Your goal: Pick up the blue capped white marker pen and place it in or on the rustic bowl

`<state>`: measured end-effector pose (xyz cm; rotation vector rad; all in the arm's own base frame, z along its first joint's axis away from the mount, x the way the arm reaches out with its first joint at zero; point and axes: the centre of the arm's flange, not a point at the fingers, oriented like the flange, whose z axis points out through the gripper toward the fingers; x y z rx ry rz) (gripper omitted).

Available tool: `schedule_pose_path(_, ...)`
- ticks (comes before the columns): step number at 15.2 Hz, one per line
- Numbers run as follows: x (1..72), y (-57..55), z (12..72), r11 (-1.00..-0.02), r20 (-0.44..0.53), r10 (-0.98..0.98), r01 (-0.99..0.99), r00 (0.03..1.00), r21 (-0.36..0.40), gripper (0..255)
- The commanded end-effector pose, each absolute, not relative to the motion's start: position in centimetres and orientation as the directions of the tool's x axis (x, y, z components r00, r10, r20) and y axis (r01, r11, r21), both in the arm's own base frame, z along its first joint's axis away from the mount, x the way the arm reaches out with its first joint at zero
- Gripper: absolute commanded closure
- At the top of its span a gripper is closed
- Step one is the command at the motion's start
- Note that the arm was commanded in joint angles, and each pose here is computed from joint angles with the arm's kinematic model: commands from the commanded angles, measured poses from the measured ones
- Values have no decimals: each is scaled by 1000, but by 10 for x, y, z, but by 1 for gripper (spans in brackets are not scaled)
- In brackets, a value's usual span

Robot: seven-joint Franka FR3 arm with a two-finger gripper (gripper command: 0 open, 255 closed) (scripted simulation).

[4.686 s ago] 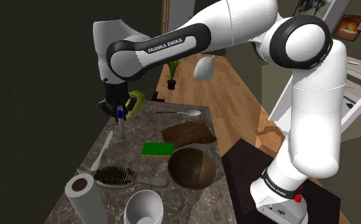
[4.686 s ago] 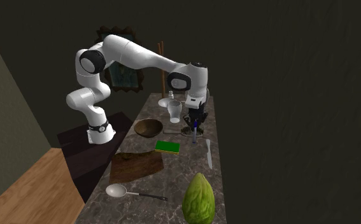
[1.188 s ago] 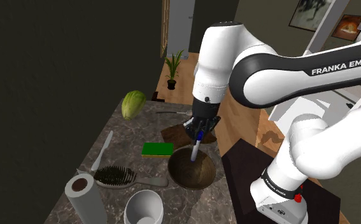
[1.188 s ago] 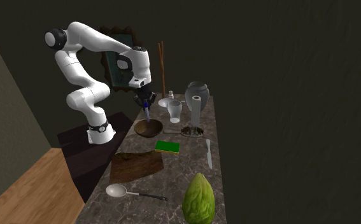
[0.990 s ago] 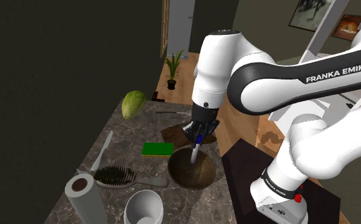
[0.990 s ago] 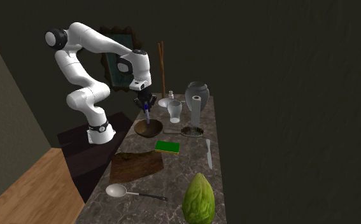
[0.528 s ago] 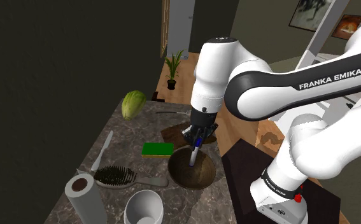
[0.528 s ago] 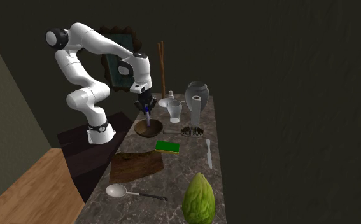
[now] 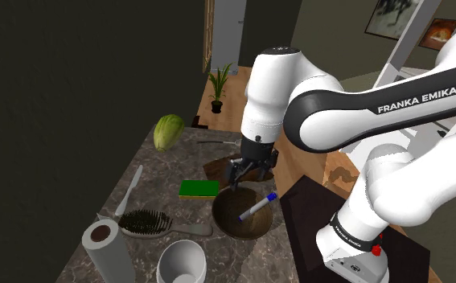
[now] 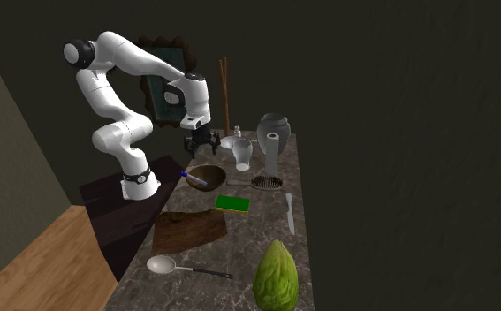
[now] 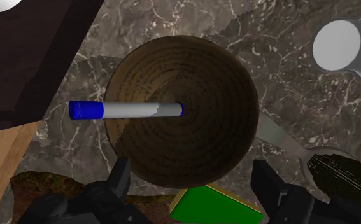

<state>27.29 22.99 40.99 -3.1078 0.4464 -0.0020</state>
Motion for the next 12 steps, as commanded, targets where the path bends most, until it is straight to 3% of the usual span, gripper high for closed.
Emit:
schedule_pose_path(1,273,230,410,-960,1,-281,-281,960,-2,0)
schedule_pose_path(5,273,230,460,-960,1,-281,-281,960,-2,0)
schedule_pose_path(12,273,230,460,-960,1,-281,-281,960,-2,0)
